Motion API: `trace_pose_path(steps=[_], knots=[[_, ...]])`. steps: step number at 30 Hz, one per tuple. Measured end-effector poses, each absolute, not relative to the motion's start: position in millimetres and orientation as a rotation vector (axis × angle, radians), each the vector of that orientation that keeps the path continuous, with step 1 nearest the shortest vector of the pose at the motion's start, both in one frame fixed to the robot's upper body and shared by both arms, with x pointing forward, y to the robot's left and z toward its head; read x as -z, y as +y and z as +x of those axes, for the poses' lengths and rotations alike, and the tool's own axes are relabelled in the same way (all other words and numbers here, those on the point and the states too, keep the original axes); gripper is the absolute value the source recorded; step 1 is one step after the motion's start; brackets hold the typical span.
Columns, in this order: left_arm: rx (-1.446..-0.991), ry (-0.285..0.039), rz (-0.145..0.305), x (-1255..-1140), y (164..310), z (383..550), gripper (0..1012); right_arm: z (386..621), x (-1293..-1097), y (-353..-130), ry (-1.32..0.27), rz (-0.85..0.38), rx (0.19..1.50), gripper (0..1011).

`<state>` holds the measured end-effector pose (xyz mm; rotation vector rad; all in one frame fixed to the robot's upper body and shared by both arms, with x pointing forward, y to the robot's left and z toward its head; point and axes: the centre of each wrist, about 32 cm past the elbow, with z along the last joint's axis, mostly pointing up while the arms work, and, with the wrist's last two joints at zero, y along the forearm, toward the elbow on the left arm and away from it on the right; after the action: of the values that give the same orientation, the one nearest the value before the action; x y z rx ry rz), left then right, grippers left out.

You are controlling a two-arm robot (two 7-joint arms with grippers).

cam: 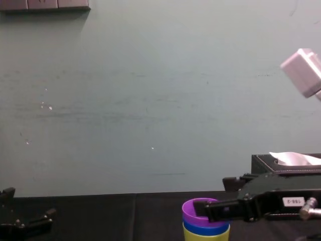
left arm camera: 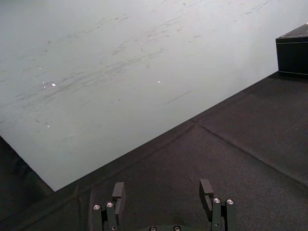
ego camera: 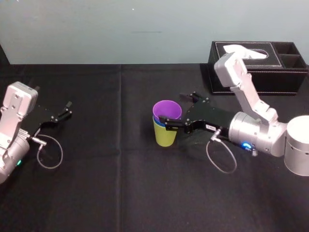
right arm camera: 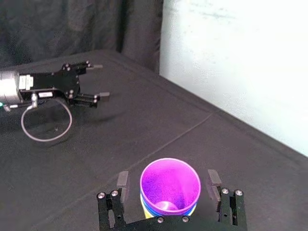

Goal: Stack the three plastic cups sequentially using one hand.

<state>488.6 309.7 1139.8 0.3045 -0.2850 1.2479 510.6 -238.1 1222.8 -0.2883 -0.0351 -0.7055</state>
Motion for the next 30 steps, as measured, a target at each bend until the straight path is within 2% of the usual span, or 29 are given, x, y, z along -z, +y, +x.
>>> trace_pose_path(steps=[11, 22, 30], knots=[[-1.248, -0.285, 0.305, -1139.8, 309.7, 488.6, 1011, 487, -1228.5, -260, -0.067, -0.235, 0.806, 1003], [-1.248, -0.285, 0.304, -1139.8, 309.7, 488.6, 1011, 466, -1205.6, -302, -0.034, -0.204, 0.966, 1003], [-1.248, -0.285, 0.304, -1139.8, 309.7, 488.6, 1011, 461, -1189.5, -317, 0.005, -0.203, 1.018, 1003]])
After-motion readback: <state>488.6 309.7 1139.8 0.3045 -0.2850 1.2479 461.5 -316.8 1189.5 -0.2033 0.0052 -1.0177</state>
